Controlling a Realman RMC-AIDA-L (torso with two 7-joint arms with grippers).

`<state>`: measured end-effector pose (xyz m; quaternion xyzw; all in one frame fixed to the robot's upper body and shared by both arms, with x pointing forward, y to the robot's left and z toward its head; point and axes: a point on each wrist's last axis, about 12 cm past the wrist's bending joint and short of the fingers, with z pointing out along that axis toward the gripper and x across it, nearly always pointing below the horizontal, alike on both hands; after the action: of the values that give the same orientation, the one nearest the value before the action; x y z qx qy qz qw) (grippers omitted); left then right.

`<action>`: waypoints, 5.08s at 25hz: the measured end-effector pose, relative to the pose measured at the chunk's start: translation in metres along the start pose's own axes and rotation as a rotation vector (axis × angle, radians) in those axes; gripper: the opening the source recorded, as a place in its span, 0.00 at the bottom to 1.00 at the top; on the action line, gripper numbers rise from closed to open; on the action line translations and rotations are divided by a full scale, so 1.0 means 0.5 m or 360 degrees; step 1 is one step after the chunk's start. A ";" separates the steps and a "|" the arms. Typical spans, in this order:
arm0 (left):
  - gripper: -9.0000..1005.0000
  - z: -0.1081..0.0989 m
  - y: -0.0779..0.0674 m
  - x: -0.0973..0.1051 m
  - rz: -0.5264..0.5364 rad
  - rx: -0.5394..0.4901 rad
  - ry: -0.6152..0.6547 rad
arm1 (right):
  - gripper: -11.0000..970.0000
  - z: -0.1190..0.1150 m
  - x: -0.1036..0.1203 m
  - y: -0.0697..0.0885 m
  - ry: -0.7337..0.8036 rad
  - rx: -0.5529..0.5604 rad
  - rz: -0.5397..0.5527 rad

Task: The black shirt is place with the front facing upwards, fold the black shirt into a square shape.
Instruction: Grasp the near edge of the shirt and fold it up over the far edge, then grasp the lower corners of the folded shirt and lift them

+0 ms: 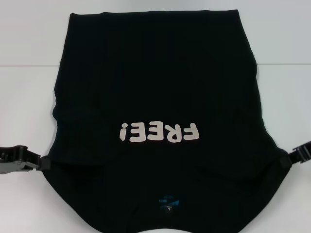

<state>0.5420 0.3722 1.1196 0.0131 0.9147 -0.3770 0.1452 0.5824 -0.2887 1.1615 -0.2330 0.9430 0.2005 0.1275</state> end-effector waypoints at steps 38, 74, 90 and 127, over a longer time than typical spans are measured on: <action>0.04 0.011 -0.034 0.039 0.0056 0.0326 0.0398 | 0.05 -0.017 0.120 -0.039 -0.0019 -0.0401 0.0054; 0.04 0.086 0.048 -0.063 -0.0238 0.0204 -0.1386 | 0.05 0.115 0.045 -0.107 -0.1652 -0.0316 0.0611; 0.04 0.145 0.035 -0.083 -0.0219 0.0032 -0.1467 | 0.05 0.163 -0.032 -0.090 -0.1600 -0.0021 0.0508; 0.82 0.097 0.088 0.021 -0.0235 0.0050 -0.0882 | 0.84 0.196 0.109 -0.002 -0.1348 -0.0397 -0.0364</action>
<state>0.5504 0.3691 1.0536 -0.1550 0.8325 -0.3901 0.3616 0.5504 -0.2679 1.0562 -0.2467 0.7445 0.3749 0.4942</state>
